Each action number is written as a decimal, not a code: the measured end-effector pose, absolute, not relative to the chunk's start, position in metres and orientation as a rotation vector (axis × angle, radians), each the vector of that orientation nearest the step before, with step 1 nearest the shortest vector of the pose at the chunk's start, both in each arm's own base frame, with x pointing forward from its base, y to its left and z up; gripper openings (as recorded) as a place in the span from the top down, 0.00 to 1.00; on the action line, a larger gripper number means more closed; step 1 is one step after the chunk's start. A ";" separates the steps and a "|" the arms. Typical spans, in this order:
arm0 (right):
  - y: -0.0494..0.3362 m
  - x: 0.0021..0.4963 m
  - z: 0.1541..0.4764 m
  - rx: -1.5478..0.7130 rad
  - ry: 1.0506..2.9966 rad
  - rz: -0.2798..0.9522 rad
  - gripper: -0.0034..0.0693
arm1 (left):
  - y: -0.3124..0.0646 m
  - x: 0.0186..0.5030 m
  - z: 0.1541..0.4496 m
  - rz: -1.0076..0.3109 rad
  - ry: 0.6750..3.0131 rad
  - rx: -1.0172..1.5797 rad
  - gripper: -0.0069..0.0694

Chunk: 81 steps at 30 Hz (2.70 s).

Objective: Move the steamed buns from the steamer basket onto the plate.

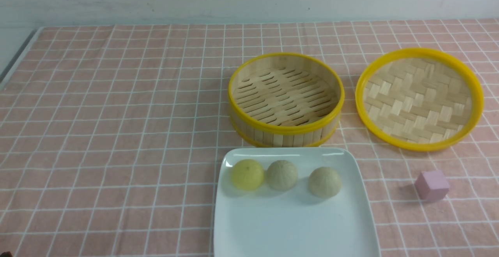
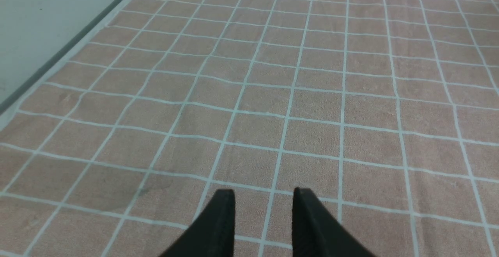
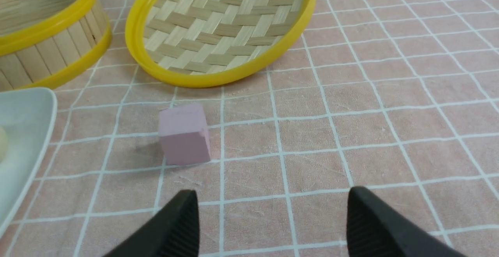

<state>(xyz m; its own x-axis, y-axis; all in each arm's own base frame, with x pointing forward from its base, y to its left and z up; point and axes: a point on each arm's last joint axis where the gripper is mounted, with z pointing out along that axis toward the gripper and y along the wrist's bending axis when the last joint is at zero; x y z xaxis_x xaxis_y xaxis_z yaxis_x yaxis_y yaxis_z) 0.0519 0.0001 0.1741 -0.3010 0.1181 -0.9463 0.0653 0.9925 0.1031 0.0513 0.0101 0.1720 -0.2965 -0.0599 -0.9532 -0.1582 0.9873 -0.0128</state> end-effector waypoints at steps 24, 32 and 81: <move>-0.005 0.052 0.174 0.117 1.876 -0.023 0.27 | 0.010 0.051 0.172 0.097 1.872 -0.158 0.59; -0.007 0.051 0.174 0.070 1.881 -0.094 0.27 | 0.010 0.051 0.172 0.097 1.872 -0.158 0.59; -0.003 0.052 0.174 0.102 1.878 -0.004 0.27 | 0.010 0.051 0.172 0.097 1.872 -0.158 0.59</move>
<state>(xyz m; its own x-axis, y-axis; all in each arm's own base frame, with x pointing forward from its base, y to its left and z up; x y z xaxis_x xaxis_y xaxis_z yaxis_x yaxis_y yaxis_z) 0.0518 -0.0027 0.1742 -0.3016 0.0683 -0.9510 0.0726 0.9962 0.0485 0.0513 0.0101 0.1720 -0.2965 -0.0599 -0.9532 -0.1582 0.9873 -0.0128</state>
